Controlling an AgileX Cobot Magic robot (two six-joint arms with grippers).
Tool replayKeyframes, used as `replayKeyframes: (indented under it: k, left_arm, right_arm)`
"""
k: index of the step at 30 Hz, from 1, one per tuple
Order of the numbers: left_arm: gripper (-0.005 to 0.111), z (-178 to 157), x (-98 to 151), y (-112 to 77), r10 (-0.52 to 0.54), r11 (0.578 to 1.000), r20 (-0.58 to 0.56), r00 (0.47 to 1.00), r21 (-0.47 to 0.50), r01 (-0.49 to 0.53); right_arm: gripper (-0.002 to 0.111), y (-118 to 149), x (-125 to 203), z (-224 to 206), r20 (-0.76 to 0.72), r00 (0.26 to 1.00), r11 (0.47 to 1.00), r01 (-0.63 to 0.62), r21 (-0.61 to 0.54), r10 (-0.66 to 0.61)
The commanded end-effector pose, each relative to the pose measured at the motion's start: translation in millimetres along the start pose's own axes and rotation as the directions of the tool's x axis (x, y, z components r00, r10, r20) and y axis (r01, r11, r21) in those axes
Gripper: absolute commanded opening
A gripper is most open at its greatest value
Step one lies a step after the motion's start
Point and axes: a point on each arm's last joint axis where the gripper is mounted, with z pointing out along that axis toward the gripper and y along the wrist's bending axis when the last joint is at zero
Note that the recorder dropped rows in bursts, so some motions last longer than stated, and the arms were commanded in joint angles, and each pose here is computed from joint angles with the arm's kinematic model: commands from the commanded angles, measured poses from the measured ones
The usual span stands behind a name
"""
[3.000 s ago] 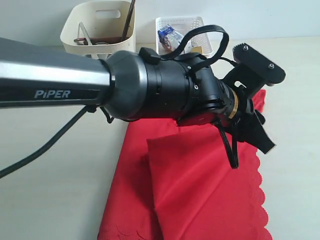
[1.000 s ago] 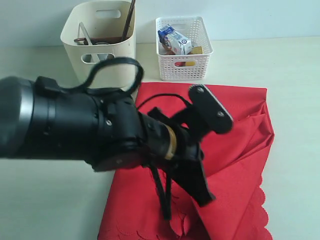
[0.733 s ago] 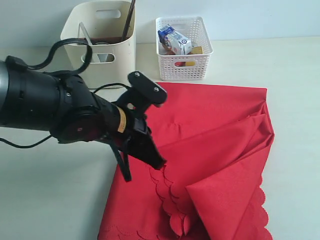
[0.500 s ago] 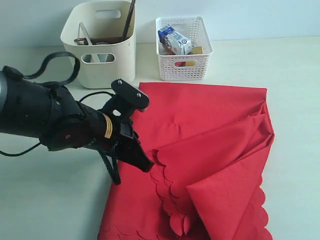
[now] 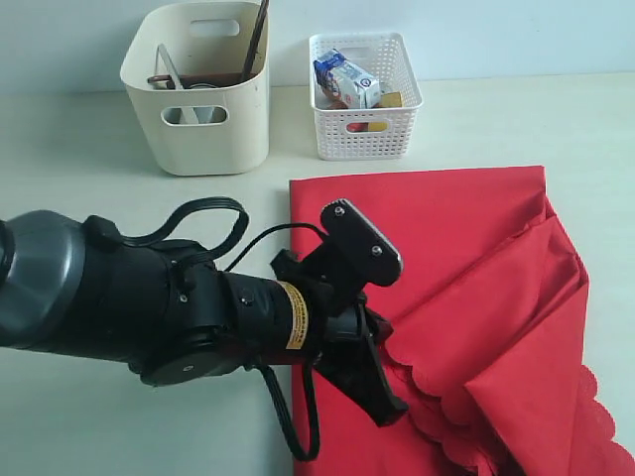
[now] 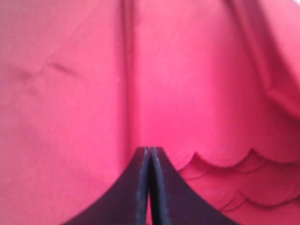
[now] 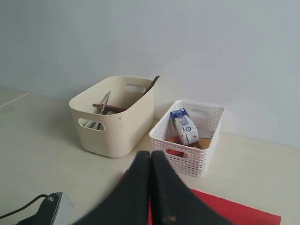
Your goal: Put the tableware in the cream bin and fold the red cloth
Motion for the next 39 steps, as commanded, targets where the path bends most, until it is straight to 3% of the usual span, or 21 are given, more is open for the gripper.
replayKeyframes:
  k: [1, 7, 9, 12, 17, 19, 21, 22, 24, 25, 28, 30, 34, 39]
  left_arm:
    - [0.002, -3, -6, -4.3, 0.003, 1.0, 0.035, 0.999, 0.011, -0.003]
    - [0.002, 1, 16, 51.8, -0.154, 0.982, -0.079, 0.985, -0.123, 0.144]
    - [0.002, 13, 21, 53.9, -0.157, 0.982, -0.099, 0.983, -0.123, 0.145]
    - [0.002, 26, 15, 40.3, -0.129, 0.988, -0.098, 0.987, -0.092, 0.12]
    - [0.002, 36, -23, -9.4, -0.009, 1.0, -0.006, 1.0, 0.008, 0.009]
    - [0.002, 36, -53, -48.0, 0.092, 0.993, 0.079, 0.993, 0.072, -0.098]
    - [0.002, 33, -66, -69.0, 0.224, 0.971, 0.048, 0.973, 0.071, -0.227]
    - [0.002, 33, -67, -66.8, 0.237, 0.97, 0.004, 0.971, 0.052, -0.237]
    - [0.002, 33, -61, -44.7, 0.2, 0.98, -0.1, 0.975, -0.006, -0.201]
    - [0.002, 34, -53, -23.7, 0.13, 0.989, -0.156, 0.979, -0.05, -0.14]
    - [0.002, 33, -30, 34.7, -0.061, 0.988, -0.193, 0.979, -0.153, 0.031]
    - [0.002, 35, -13, 56.6, -0.109, 0.98, -0.228, 0.968, -0.187, 0.066]
    - [0.002, 44, 21, 67.9, -0.041, 0.981, -0.411, 0.911, -0.189, -0.041]
    - [0.002, 30, 40, 90.2, -0.102, 0.964, -0.586, 0.804, -0.257, -0.066]
  right_arm:
    - [0.0, -1, 1, 1, 0.004, 1.0, 1.0, -0.002, 0.005, 0.002]
    - [0.0, -1, 1, 1, -0.001, 1.0, 1.0, -0.002, 0.005, 0.002]
    - [0.0, -1, 1, 1, -0.001, 1.0, 1.0, -0.002, 0.005, 0.002]
    - [0.0, -1, 2, 2, -0.007, 1.0, 1.0, -0.002, 0.005, 0.002]
    - [0.0, -1, 4, 8, -0.031, 1.0, 1.0, -0.002, 0.007, 0.002]
    - [0.0, -1, 6, 14, -0.056, 0.998, 1.0, -0.002, 0.009, 0.003]
    - [0.0, -1, 7, 17, -0.07, 0.998, 1.0, 0.004, 0.011, -0.003]
    - [0.0, -1, 7, 17, -0.07, 0.998, 1.0, 0.004, 0.011, -0.003]
    - [0.0, -1, 7, 17, -0.068, 0.998, 1.0, 0.004, 0.011, -0.003]
    - [0.0, -1, 7, 17, -0.068, 0.998, 1.0, 0.004, 0.011, -0.003]
    - [0.0, -1, 7, 16, -0.07, 0.998, 1.0, 0.004, 0.011, -0.003]
    - [0.0, -1, 7, 16, -0.07, 0.998, 1.0, 0.004, 0.011, -0.003]
    - [0.0, -1, 7, 16, -0.068, 0.998, 1.0, 0.004, 0.011, -0.003]
    - [0.0, -1, 7, 16, -0.068, 0.998, 1.0, 0.004, 0.011, -0.003]
